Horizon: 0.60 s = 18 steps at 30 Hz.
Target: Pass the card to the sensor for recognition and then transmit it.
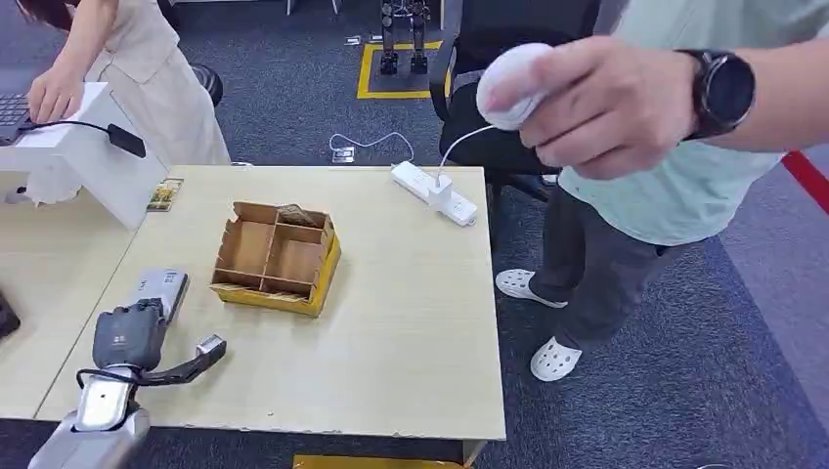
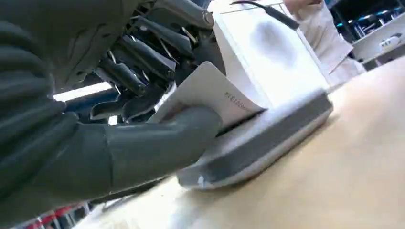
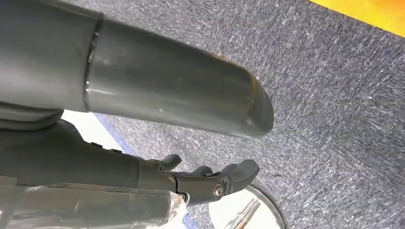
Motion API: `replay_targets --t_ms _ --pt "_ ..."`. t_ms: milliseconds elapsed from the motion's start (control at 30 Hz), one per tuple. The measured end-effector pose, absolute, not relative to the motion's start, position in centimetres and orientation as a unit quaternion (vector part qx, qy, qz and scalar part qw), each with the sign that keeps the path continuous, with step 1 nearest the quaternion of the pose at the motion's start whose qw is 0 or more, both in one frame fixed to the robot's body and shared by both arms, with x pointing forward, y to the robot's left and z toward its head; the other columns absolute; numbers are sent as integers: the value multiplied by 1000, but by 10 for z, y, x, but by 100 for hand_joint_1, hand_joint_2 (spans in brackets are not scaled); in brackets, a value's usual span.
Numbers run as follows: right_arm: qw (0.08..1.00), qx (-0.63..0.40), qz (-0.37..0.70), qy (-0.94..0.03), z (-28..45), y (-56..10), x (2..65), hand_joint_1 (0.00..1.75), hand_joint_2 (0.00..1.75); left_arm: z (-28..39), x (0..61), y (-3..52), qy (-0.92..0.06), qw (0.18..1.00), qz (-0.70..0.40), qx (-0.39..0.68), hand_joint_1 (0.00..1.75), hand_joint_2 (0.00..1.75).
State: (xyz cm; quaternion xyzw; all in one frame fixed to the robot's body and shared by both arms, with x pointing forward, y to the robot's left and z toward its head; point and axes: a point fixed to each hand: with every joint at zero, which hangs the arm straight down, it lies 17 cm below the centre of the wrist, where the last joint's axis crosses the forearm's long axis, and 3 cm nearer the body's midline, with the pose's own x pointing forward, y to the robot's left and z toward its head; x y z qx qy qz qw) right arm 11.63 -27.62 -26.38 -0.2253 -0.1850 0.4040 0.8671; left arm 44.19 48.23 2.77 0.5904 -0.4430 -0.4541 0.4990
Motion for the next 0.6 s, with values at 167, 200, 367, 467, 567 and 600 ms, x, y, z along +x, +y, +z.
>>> replay_targets --t_ms 167,200,367,467,567,600 --pt "866 -226 405 -185 -264 -277 117 0 0 59 459 483 -481 501 -412 590 175 175" --pt "866 -226 405 -185 -264 -277 116 0 0 60 460 482 -482 500 -411 590 175 175" --pt "866 -226 407 -184 -264 -278 116 0 0 103 474 479 -520 466 -371 612 175 175" --pt "862 -225 415 -183 -264 -277 118 0 0 165 504 484 -543 429 -336 639 175 175" --pt "859 -222 422 -185 -264 -275 123 0 0 217 528 488 -543 394 -323 668 175 175" --pt "859 -222 423 -186 -263 -274 125 0 0 232 534 490 -541 385 -318 677 175 175"
